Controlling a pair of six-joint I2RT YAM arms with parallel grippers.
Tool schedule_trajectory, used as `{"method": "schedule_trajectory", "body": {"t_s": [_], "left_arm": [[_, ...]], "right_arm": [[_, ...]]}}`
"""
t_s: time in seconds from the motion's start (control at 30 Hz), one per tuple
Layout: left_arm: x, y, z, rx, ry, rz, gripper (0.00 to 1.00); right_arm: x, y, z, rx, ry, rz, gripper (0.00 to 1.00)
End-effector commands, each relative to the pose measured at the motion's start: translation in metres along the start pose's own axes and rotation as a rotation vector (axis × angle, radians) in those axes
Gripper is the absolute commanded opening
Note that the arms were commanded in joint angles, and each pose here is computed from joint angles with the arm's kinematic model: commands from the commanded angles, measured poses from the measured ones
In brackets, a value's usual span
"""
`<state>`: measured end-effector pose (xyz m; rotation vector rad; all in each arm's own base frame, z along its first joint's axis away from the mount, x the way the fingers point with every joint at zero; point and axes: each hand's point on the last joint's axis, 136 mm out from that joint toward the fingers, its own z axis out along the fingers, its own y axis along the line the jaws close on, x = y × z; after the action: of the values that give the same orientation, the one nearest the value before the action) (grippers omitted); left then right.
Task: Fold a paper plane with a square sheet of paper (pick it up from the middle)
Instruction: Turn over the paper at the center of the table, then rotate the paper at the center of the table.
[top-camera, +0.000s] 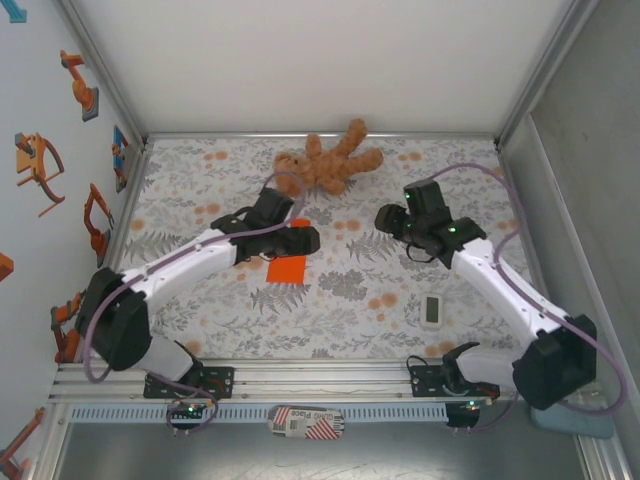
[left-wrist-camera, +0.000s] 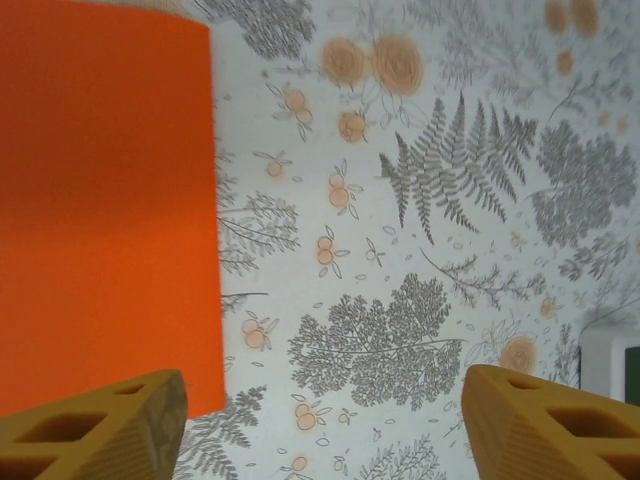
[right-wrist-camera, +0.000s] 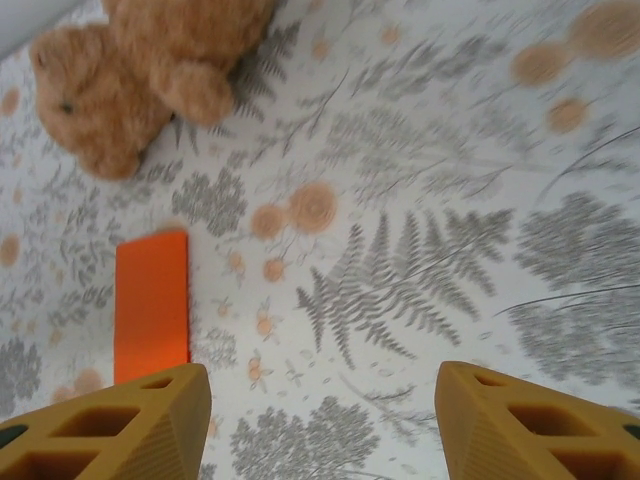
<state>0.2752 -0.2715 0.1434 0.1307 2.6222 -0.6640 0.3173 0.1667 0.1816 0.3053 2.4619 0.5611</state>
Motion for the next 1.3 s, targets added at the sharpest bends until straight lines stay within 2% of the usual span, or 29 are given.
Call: {"method": "schedule_trajectory", "body": {"t_s": [0.0, 0.23, 0.3, 0.47, 0.6, 0.97, 1.17, 1.27], "left_arm": [[0.0, 0.017, -0.016, -0.006, -0.044, -0.062, 0.78], [0.004, 0.094, -0.05, -0.112, -0.154, -0.235, 0.95], [0.005, 0.109, -0.056, -0.131, -0.175, -0.27, 0.99], [0.003, 0.132, -0.066, -0.153, -0.215, -0.329, 0.98], [0.001, 0.137, -0.066, -0.139, -0.219, -0.356, 0.97], [-0.003, 0.13, -0.051, -0.091, -0.176, -0.368, 0.96], [-0.001, 0.125, -0.042, -0.06, -0.138, -0.369, 0.96], [0.001, 0.121, -0.038, -0.032, -0.122, -0.367, 0.96]], "right_arm": [[0.022, 0.042, 0.024, -0.132, 0.071, -0.014, 0.58], [0.081, 0.12, 0.087, -0.291, 0.227, -0.042, 0.43], [0.095, 0.133, 0.101, -0.306, 0.259, -0.046, 0.42], [0.122, 0.154, 0.129, -0.343, 0.35, -0.031, 0.4], [0.144, 0.17, 0.145, -0.367, 0.418, -0.046, 0.38], [0.167, 0.148, 0.169, -0.276, 0.472, -0.1, 0.38], [0.176, 0.116, 0.167, -0.203, 0.501, -0.218, 0.38], [0.176, 0.096, 0.159, -0.178, 0.47, -0.331, 0.37]]}}
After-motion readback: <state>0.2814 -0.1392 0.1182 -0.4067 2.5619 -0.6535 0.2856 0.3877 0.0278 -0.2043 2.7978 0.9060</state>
